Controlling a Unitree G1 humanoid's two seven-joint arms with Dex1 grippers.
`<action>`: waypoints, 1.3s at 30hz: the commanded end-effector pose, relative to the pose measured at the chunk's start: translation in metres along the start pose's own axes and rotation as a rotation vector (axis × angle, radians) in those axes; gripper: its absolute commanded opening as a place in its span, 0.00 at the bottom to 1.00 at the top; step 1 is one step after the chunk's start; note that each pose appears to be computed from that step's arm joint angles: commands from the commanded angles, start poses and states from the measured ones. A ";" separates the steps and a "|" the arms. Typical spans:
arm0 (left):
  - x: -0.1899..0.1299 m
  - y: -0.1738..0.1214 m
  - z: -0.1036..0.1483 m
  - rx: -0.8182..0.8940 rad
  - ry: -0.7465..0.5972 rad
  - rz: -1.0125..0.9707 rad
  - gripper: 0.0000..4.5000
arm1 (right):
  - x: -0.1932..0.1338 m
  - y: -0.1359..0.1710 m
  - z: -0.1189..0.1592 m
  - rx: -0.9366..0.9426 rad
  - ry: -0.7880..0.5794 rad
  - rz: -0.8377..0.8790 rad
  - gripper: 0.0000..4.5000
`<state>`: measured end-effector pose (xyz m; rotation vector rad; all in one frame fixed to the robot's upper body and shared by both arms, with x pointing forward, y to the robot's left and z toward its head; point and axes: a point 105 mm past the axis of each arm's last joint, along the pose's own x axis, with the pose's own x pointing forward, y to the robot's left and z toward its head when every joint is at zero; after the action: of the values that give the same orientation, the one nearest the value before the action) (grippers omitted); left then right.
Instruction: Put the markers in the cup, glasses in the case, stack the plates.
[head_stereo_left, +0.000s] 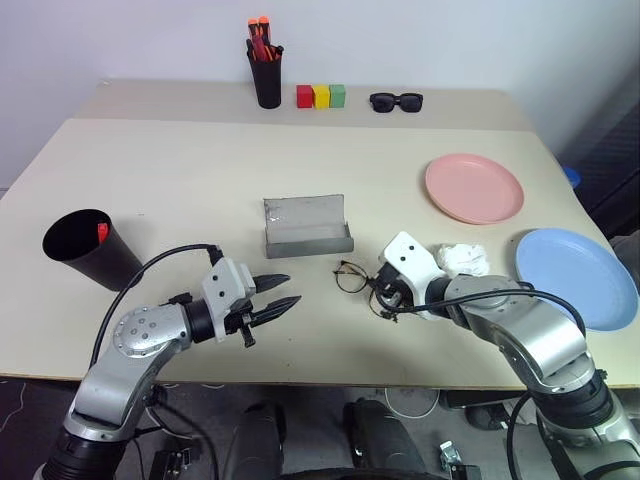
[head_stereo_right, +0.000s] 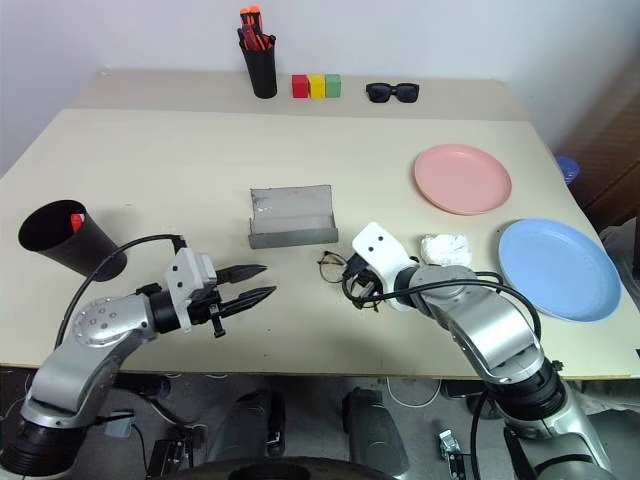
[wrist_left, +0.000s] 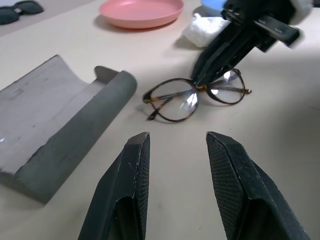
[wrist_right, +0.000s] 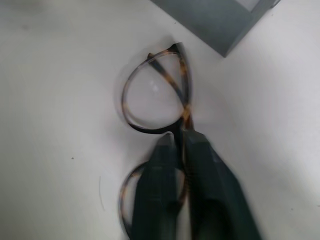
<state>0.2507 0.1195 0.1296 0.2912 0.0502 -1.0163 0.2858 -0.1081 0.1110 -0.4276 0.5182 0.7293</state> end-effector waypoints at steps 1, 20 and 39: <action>-0.007 0.003 0.011 0.018 -0.022 0.020 0.40 | -0.003 0.000 0.006 -0.020 -0.017 -0.003 0.01; -0.032 0.037 -0.005 -0.077 -0.078 0.376 0.40 | -0.009 -0.013 0.133 -0.498 -0.398 0.014 0.01; -0.057 0.030 -0.035 -0.091 -0.043 0.472 0.40 | 0.082 -0.008 0.128 -0.702 -0.362 0.097 0.01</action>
<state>0.2492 0.1888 0.1068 0.1697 0.0230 -0.5586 0.3831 -0.0038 0.1562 -0.8688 -0.0276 1.0498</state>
